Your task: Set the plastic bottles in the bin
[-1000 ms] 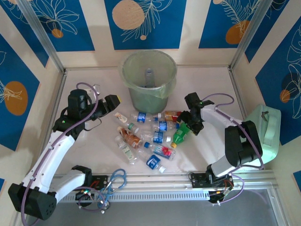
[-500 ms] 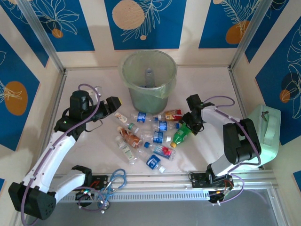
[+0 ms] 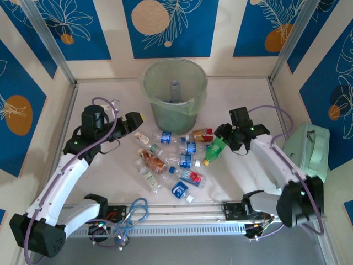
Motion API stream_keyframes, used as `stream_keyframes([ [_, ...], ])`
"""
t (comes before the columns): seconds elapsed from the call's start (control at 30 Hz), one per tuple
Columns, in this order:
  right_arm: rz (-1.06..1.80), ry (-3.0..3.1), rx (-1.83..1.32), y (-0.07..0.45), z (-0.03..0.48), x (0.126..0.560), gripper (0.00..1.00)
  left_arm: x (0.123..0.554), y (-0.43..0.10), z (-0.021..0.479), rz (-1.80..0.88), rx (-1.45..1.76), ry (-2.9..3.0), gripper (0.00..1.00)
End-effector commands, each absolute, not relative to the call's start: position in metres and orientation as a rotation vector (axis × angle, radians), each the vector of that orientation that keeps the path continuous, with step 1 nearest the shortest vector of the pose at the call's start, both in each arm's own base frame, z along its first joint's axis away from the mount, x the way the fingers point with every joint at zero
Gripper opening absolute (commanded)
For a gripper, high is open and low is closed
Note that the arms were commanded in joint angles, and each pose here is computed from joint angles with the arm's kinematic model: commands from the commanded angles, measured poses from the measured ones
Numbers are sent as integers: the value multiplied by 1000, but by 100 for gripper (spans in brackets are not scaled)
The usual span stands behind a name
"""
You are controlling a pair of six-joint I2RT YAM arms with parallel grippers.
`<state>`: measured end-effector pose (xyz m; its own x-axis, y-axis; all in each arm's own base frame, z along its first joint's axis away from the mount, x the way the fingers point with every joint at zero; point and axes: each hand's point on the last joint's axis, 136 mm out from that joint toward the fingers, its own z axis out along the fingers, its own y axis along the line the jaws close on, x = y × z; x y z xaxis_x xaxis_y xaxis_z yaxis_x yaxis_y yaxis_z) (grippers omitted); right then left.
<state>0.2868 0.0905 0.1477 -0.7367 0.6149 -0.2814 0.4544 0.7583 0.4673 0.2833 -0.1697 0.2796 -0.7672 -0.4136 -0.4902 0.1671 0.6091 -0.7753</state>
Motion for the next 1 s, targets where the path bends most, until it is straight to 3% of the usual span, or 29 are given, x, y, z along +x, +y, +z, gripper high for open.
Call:
stream_keyframes([
  [0.0,628,2405,682,96,206,288,56,282,-186,314,-1257,-88,2078,85],
  [0.17,850,2248,548,120,276,292,57,273,-212,336,-1397,30,1995,87],
  [0.33,1066,2094,406,157,345,303,56,256,-247,355,-1534,179,1932,82],
  [0.53,1229,1988,258,202,401,313,56,239,-273,380,-1679,288,1831,82],
  [0.77,1347,1935,191,233,425,320,57,226,-286,399,-1804,365,1726,81],
  [0.97,1412,1915,181,245,431,323,57,220,-293,395,-1830,409,1729,74],
])
